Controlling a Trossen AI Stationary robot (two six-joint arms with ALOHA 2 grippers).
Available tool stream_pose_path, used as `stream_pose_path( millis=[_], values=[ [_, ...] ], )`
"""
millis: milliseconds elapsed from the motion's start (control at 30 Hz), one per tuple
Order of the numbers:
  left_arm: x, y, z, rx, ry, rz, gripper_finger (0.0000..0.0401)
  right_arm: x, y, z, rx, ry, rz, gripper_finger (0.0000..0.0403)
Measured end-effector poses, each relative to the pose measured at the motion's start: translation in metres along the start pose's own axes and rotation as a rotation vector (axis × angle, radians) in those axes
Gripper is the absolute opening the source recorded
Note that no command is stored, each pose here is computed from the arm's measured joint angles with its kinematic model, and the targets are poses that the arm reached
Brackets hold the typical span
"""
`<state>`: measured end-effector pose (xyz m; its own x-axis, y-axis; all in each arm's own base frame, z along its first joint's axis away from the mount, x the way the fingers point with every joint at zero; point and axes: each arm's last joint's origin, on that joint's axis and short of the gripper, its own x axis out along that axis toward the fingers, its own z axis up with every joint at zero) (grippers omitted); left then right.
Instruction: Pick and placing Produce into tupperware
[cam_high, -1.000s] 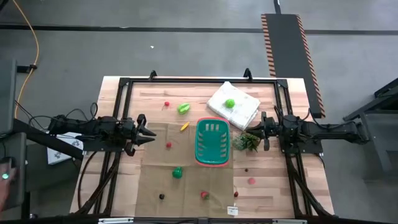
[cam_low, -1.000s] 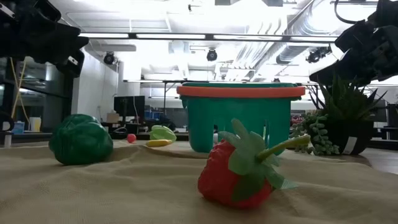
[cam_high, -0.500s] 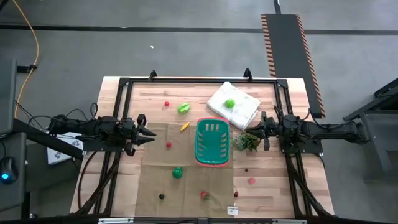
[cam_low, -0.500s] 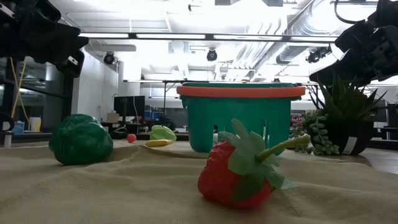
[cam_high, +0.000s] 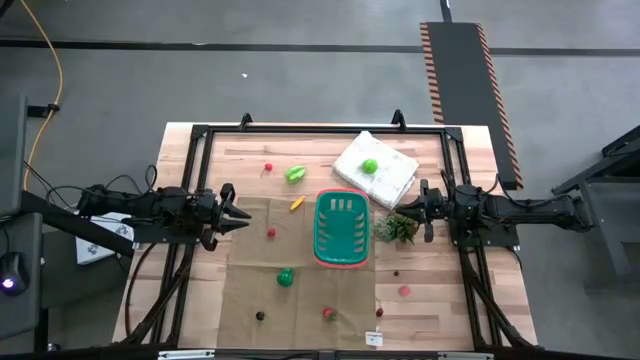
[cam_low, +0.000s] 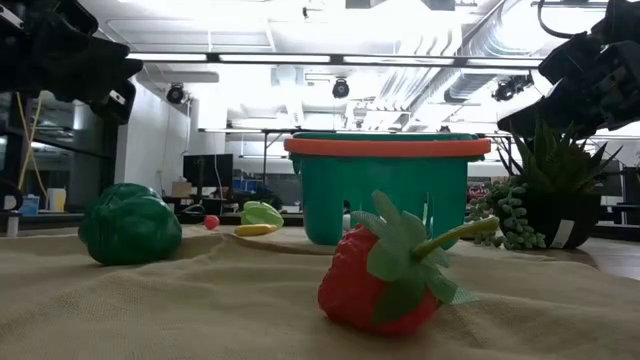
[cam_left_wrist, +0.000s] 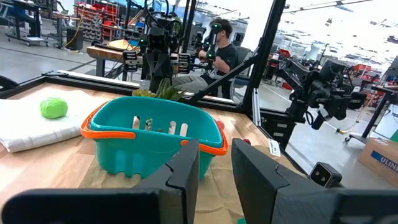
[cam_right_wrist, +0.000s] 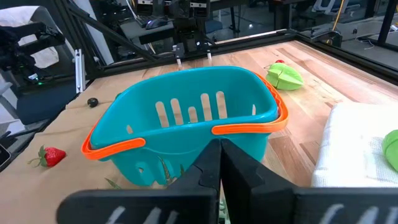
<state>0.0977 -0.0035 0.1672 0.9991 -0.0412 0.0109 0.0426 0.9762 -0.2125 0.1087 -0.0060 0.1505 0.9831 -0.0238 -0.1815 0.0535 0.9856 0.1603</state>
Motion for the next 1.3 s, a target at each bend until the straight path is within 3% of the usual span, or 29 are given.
stream_pose_path(
  millis=[967,1167,1300],
  values=[
    [0.0000,0.0005,0.0004,0.049,-0.006,0.019,0.0083,0.0000,0.0000,0.0001,0.000,0.000,0.000,0.0000],
    [0.0000,0.0005,0.0004,-0.090,-0.007,0.018,0.0083,0.0000,0.0000,0.0000,0.000,0.000,0.000,0.0000],
    [0.0000,0.0005,0.0004,-0.302,-0.009,0.017,0.0083,0.0000,0.0001,0.0001,0.018,-0.001,0.001,0.0000]
  ],
)
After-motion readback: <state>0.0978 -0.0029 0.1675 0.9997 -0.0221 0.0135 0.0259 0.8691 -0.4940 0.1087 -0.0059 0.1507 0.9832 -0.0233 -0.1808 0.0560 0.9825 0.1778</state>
